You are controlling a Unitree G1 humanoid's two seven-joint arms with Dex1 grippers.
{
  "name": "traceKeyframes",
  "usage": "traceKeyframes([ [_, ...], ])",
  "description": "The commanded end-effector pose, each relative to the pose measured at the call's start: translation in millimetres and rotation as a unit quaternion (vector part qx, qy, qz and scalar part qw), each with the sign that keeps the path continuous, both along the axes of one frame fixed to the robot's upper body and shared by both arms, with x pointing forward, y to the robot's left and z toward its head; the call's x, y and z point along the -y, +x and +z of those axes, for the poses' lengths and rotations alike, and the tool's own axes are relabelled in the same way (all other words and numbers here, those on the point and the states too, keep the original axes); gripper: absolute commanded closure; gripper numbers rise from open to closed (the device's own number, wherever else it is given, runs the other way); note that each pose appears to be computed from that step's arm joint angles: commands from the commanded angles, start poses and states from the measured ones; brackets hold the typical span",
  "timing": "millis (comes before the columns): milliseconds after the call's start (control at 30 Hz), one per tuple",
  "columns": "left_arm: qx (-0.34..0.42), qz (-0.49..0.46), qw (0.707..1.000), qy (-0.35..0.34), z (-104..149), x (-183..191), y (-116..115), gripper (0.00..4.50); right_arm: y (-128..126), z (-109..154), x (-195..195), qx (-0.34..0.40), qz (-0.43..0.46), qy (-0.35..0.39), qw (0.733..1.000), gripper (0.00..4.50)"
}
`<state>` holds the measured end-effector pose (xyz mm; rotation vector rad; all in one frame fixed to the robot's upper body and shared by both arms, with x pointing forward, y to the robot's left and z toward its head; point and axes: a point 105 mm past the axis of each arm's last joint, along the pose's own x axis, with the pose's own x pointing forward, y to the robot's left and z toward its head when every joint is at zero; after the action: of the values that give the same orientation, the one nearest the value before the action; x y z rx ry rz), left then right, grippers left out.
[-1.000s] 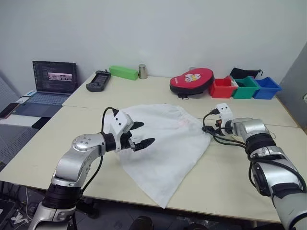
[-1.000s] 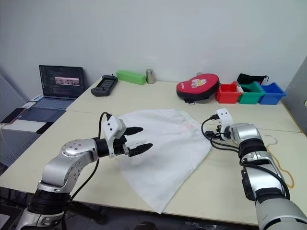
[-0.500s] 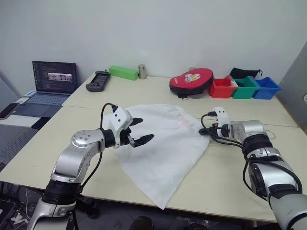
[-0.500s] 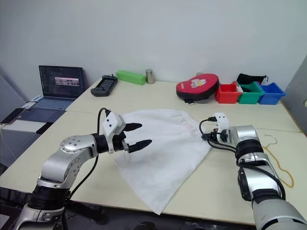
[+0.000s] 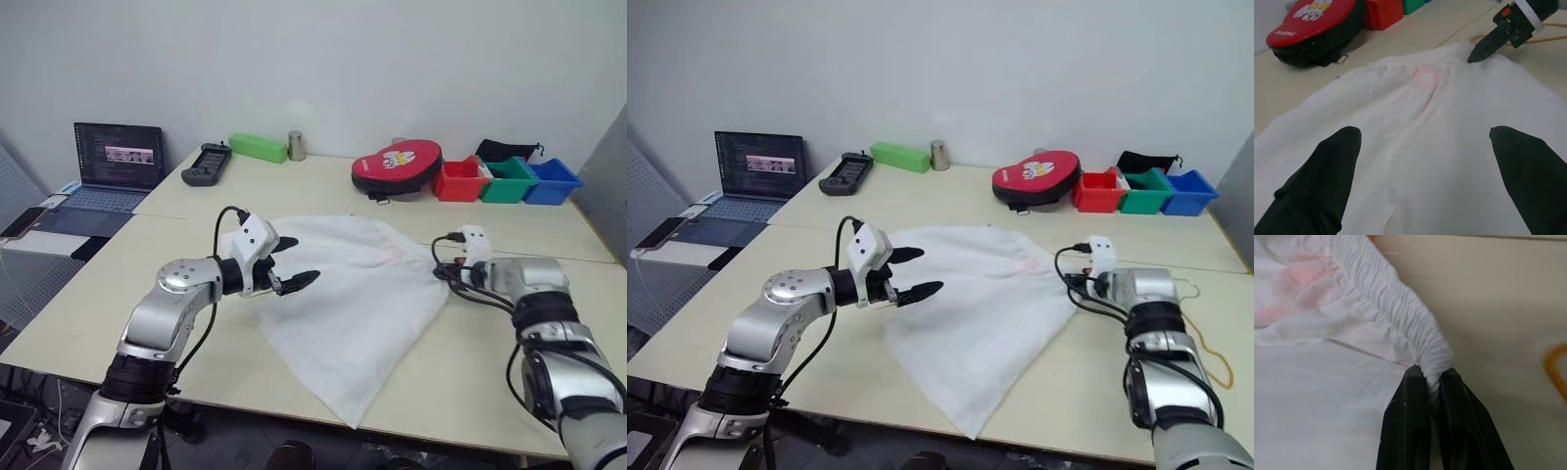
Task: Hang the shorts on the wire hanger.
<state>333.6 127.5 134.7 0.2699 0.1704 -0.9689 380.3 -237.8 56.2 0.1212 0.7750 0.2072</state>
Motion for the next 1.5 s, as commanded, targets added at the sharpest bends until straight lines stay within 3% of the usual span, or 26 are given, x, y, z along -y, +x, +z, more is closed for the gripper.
traceKeyframes([
  [33, 0.031, -0.019, 0.999, -0.002, 14, 8, 5, 0.0, -15, 26, 24, 0.026, -0.044, -0.027, 0.998, 4.5],
  [200, 0.03, -0.029, 0.999, -0.004, 12, 12, 6, 0.0, -58, 29, 40, 0.0, -0.099, -0.033, 0.995, 4.5],
  [467, 0.024, -0.04, 0.999, 0.0, 6, 12, 5, 0.0, -134, 6, -14, -0.015, -0.052, 0.025, 0.998, 4.5],
  [600, 0.021, -0.042, 0.999, 0.002, 2, 13, 3, 0.0, -138, 3, -49, -0.008, -0.028, 0.06, 0.998, 4.5],
  [767, 0.021, -0.034, 0.999, 0.009, 1, 7, 4, 0.0, -120, 5, -42, -0.016, -0.056, 0.048, 0.997, 4.5],
  [800, 0.022, -0.032, 0.999, 0.01, 2, 5, 4, 0.0, -118, 6, -40, -0.016, -0.058, 0.048, 0.997, 3.86],
  [1000, 0.017, -0.01, 1.0, 0.015, -3, -7, 6, 0.0, -116, 23, -27, -0.021, 0.005, 0.023, 0.999, 2.4],
  [1167, 0.01, 0.044, 0.999, 0.01, -5, -30, 21, 0.0, -116, 40, -9, -0.034, 0.055, -0.02, 0.998, 1.18],
  [1300, -0.012, 0.102, 0.995, -0.004, -8, -51, 32, 0.0, -104, 57, 0, 0.019, 0.13, -0.1, 0.986, 0.21],
  [1500, -0.05, 0.192, 0.98, -0.024, -24, -75, 49, 0.0, -91, 73, -13, 0.077, 0.264, -0.133, 0.952, 0.21],
])
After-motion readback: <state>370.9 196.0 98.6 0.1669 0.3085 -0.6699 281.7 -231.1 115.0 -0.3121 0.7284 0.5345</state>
